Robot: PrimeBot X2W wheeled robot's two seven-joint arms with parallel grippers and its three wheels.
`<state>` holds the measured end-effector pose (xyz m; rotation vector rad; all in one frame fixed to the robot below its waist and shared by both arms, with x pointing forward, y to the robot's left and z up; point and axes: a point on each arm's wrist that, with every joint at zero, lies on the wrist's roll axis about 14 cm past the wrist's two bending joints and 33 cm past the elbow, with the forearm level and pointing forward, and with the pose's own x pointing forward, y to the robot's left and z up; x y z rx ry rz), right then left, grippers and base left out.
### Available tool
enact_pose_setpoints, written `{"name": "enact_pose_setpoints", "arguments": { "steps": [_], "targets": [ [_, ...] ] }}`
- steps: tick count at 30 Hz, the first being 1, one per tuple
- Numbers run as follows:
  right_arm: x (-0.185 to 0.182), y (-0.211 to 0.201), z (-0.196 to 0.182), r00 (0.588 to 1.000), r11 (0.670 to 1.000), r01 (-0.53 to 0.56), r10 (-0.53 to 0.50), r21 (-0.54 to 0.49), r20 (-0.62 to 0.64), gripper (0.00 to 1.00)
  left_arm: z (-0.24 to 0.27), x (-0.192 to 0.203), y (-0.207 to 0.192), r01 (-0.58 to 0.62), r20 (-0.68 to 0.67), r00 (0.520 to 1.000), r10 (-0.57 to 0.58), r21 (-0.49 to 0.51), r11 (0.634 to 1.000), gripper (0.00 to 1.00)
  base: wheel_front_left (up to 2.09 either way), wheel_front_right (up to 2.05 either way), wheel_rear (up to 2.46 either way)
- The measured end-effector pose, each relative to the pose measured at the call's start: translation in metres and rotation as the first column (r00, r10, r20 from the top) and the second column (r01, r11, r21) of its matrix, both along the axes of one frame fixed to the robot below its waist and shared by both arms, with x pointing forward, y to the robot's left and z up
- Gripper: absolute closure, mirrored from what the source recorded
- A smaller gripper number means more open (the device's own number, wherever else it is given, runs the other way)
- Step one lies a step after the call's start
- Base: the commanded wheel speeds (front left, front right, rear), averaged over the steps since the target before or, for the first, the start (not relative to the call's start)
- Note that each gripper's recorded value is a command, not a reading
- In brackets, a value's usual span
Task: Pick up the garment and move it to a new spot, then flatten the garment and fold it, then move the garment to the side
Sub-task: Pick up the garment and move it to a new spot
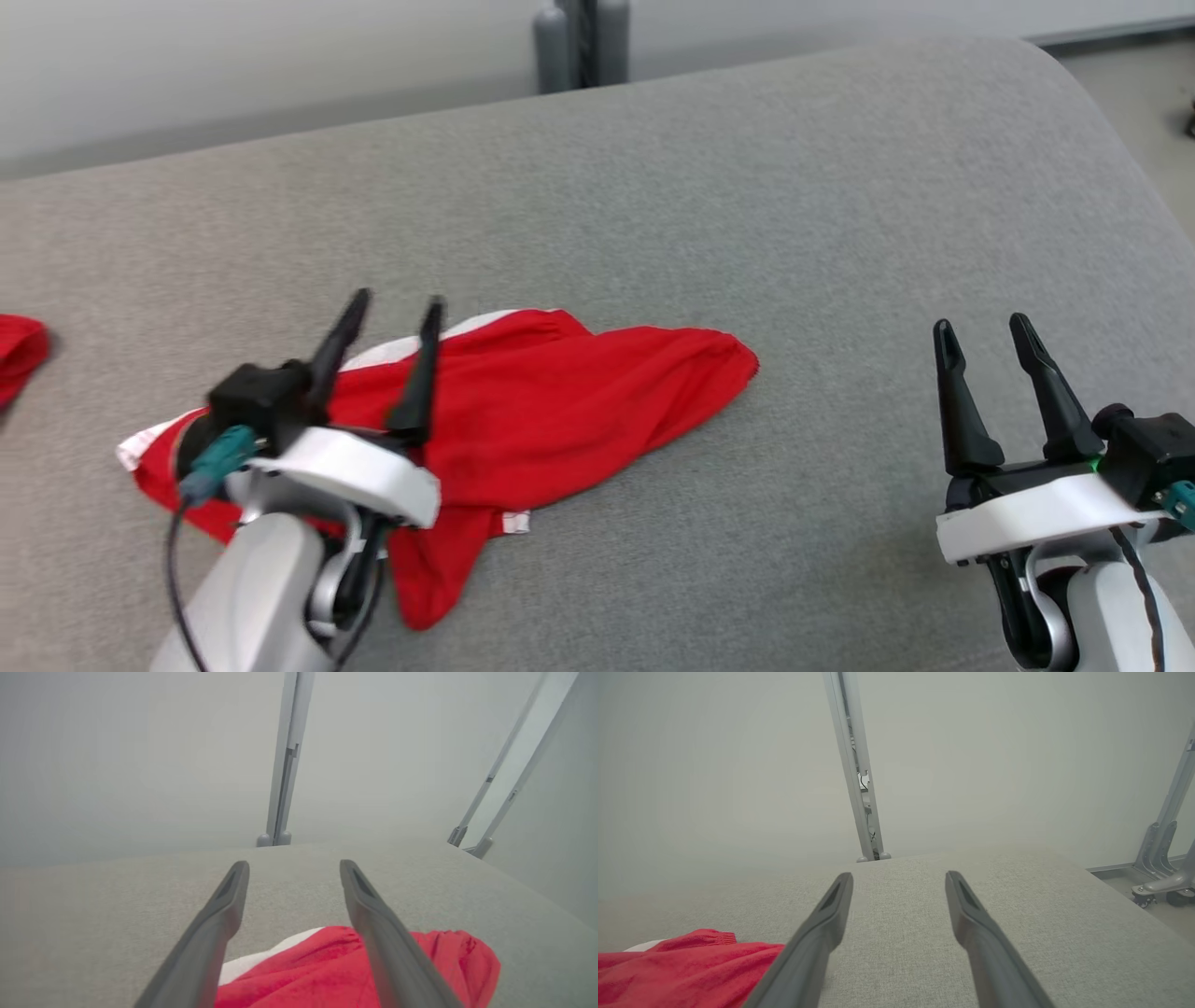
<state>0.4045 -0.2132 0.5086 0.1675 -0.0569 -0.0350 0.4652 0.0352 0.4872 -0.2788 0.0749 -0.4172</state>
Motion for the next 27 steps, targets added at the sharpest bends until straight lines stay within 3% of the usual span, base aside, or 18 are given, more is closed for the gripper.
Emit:
{"name": "enact_pose_setpoints", "arguments": {
  "steps": [5, 13, 19, 27],
  "targets": [
    [0.001, 0.016, 0.01, 0.999, 0.999, -0.048, 0.048, -0.009, 0.014, 0.0, 0.013, -0.006, 0.073, -0.2, 0.04, 0.979, 0.199, 0.033, 0.979, 0.0, 0.0, 0.0, 0.0],
    [-0.001, 0.036, 0.016, 0.994, 0.994, -0.107, 0.107, -0.027, 0.011, 0.0, 0.03, -0.032, 0.14, -0.363, 0.092, 0.93, 0.356, 0.069, 0.929, 0.0, 0.0, 0.0, 0.0],
    [-0.011, 0.046, 0.019, 0.991, 0.99, -0.136, 0.136, -0.03, 0.007, 0.0, 0.037, -0.068, 0.161, -0.414, 0.089, 0.909, 0.407, 0.087, 0.906, 0.0, 0.0, 0.0, 0.0],
    [-0.03, 0.046, 0.019, 0.99, 0.99, -0.138, 0.138, -0.035, -0.006, 0.0, 0.045, -0.099, 0.156, -0.41, 0.078, 0.912, 0.404, 0.086, 0.908, 0.0, 0.0, 0.0, 0.0]
  ]
}}
